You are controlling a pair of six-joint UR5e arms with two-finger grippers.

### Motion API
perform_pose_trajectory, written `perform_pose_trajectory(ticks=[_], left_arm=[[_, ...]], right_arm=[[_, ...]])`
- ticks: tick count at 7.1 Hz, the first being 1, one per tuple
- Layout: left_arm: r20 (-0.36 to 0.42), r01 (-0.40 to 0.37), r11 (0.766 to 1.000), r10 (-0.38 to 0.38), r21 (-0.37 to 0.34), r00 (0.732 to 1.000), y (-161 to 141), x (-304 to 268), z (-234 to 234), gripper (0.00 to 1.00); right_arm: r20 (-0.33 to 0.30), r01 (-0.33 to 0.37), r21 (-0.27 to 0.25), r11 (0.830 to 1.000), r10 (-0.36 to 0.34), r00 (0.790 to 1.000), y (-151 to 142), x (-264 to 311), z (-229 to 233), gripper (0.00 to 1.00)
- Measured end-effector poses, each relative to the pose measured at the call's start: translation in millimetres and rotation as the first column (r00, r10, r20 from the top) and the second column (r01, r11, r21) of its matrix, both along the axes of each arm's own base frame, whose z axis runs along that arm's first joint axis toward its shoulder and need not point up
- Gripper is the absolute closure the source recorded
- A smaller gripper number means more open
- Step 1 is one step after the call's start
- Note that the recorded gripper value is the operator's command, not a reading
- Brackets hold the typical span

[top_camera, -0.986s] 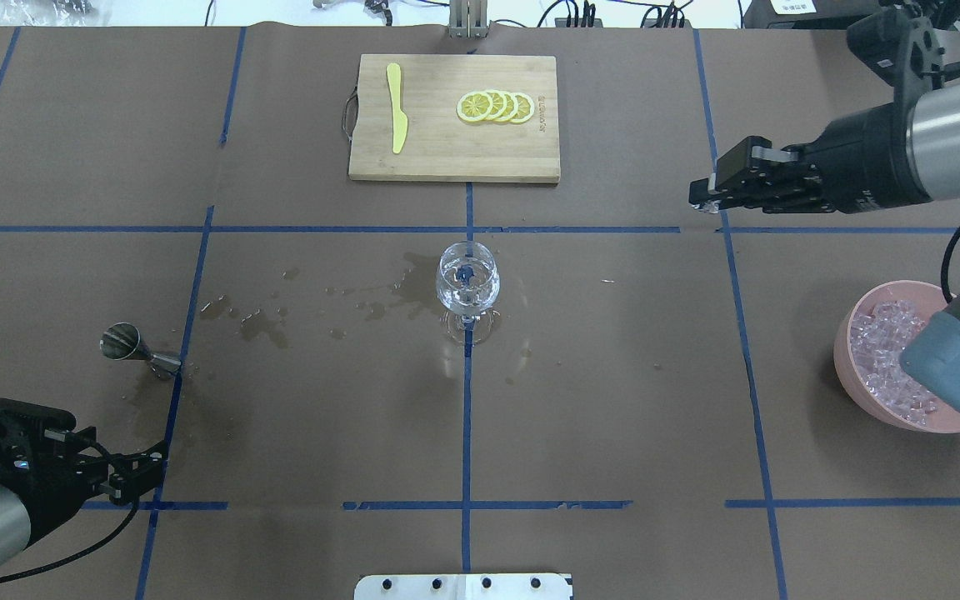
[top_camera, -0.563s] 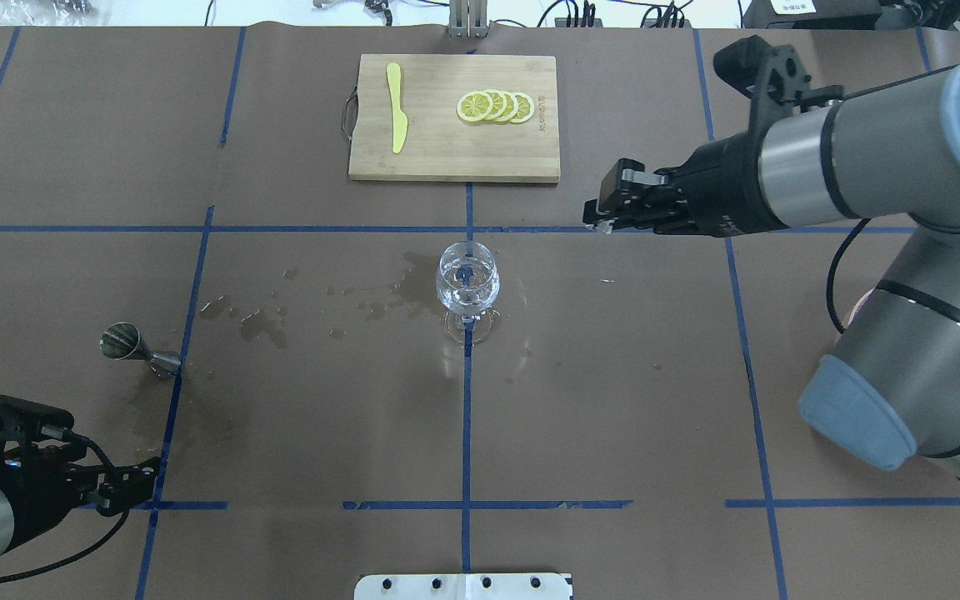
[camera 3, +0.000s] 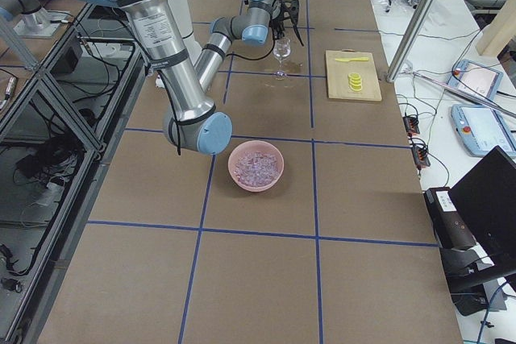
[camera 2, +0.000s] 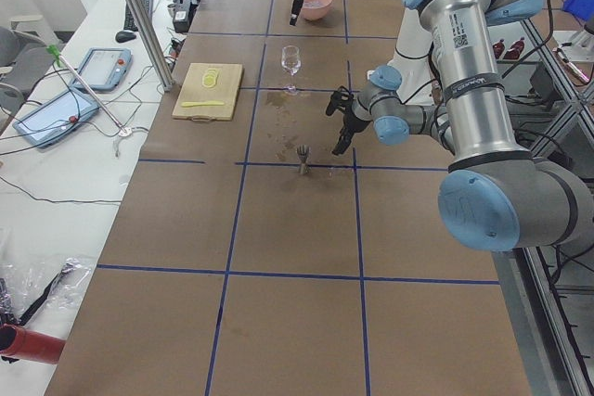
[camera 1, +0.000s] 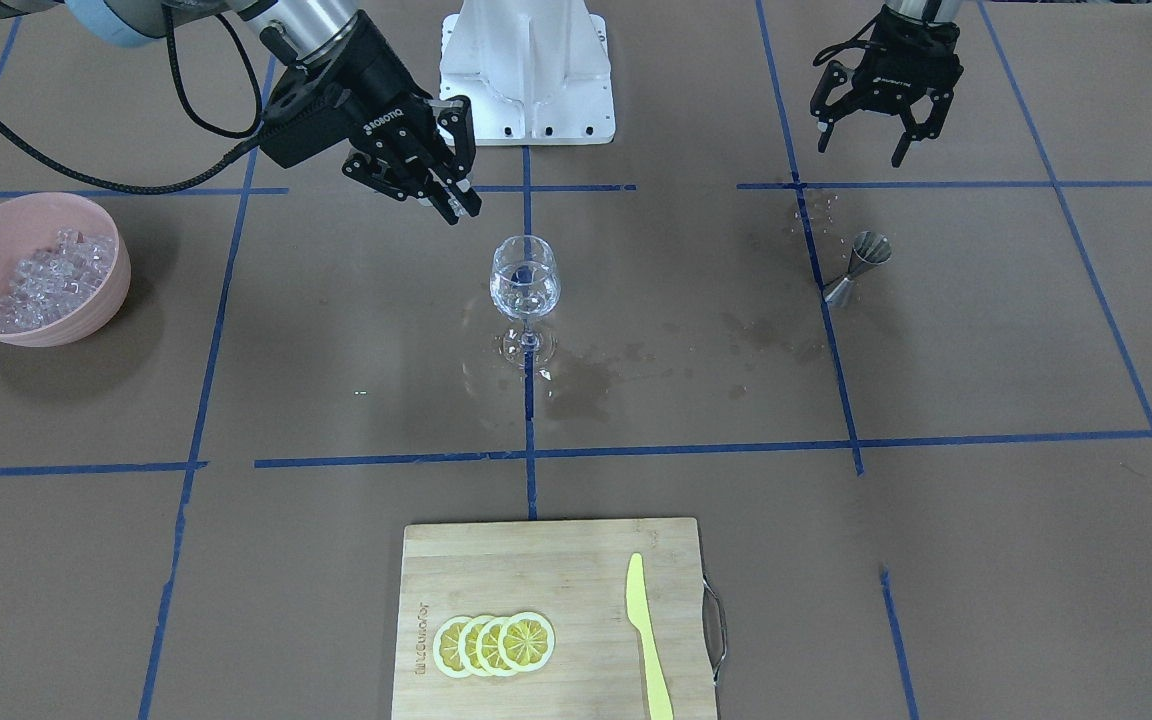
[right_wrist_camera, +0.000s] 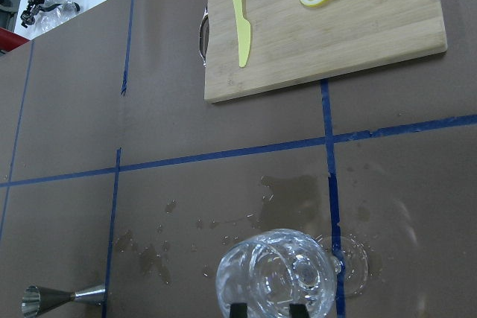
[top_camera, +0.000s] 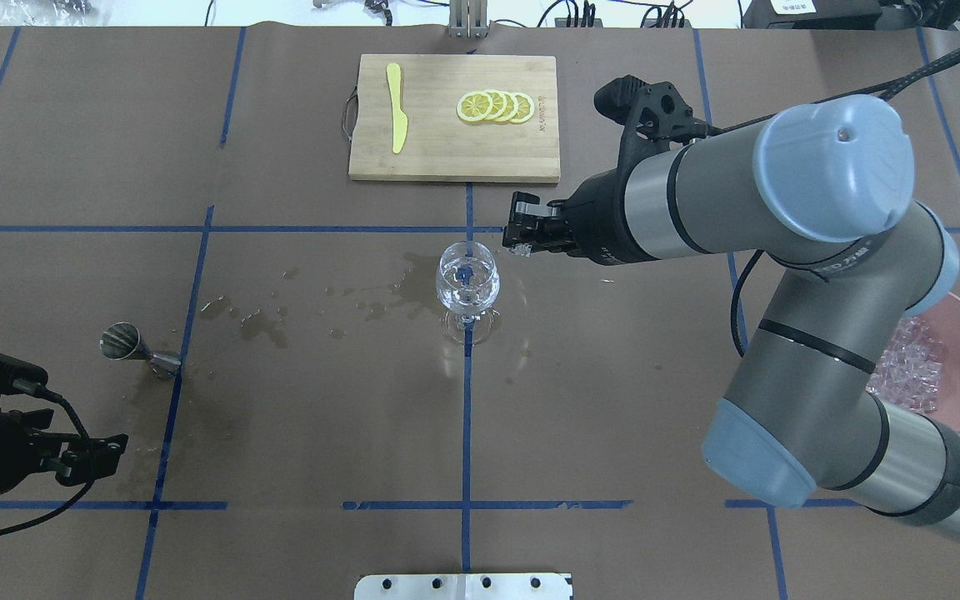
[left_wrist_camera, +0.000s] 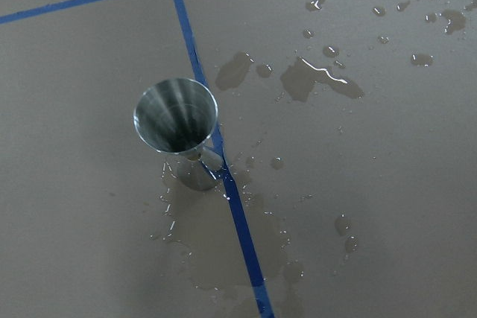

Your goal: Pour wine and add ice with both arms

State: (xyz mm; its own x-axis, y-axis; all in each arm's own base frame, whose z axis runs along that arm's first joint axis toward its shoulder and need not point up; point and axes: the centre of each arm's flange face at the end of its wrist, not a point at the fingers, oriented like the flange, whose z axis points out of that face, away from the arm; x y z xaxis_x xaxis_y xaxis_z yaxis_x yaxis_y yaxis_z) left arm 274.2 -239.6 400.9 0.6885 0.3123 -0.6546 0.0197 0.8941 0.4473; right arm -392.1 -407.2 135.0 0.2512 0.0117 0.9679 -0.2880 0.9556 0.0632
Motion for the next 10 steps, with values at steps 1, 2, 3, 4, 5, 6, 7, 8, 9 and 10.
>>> perform_pose_trajectory(ticks=[1,2,3,4,5,6,7,8,9,10], left_arm=[[0.012,-0.031,0.999,0.031,0.015,0.999,-8.9,-12.8,-1.8,0.0],[0.029,-0.059,0.998,0.058,0.037,0.998,-19.1,-27.8,-2.4,0.0],[0.053,-0.08,0.995,0.077,0.062,0.996,-30.5,-45.3,-4.5,0.0],[0.077,-0.096,0.992,0.089,0.085,0.993,-40.8,-64.1,-9.0,0.0],[0.099,-0.102,0.988,0.091,0.113,0.991,-50.1,-82.5,-13.0,0.0],[0.122,-0.112,0.983,0.095,0.143,0.988,-58.5,-98.5,-13.0,0.0],[0.148,-0.13,0.976,0.105,0.177,0.983,-68.2,-119.0,-10.7,0.0],[0.18,-0.147,0.967,0.109,0.208,0.978,-78.3,-143.1,-7.6,0.0],[0.219,-0.163,0.959,0.111,0.234,0.969,-85.8,-162.6,-4.4,0.0],[0.253,-0.178,0.951,0.114,0.251,0.961,-92.2,-178.5,0.3,0.0]], right_arm=[[-0.006,-0.01,0.0,1.0,0.01,1.0,-6.6,-10.8,-4.5,1.0],[-0.014,-0.021,0.0,1.0,0.021,1.0,-13.8,-20.5,-8.4,1.0],[-0.02,-0.028,-0.001,1.0,0.028,0.999,-19.9,-30.0,-12.2,1.0],[-0.026,-0.029,-0.002,1.0,0.029,0.999,-21.5,-40.2,-14.9,1.0],[-0.033,-0.028,0.0,1.0,0.028,0.999,-16.7,-50.6,-15.7,1.0],[-0.041,-0.027,0.001,1.0,0.027,0.999,-10.9,-58.3,-15.3,1.0],[-0.046,-0.024,0.0,1.0,0.024,0.999,-7.2,-62.9,-14.9,1.0],[-0.049,-0.023,0.0,1.0,0.023,0.999,-6.0,-64.9,-14.6,0.86],[-0.051,-0.023,0.0,1.0,0.023,0.998,-5.8,-65.7,-14.4,0.33],[-0.051,-0.023,0.0,1.0,0.023,0.998,-5.7,-66.0,-14.3,0.06]])
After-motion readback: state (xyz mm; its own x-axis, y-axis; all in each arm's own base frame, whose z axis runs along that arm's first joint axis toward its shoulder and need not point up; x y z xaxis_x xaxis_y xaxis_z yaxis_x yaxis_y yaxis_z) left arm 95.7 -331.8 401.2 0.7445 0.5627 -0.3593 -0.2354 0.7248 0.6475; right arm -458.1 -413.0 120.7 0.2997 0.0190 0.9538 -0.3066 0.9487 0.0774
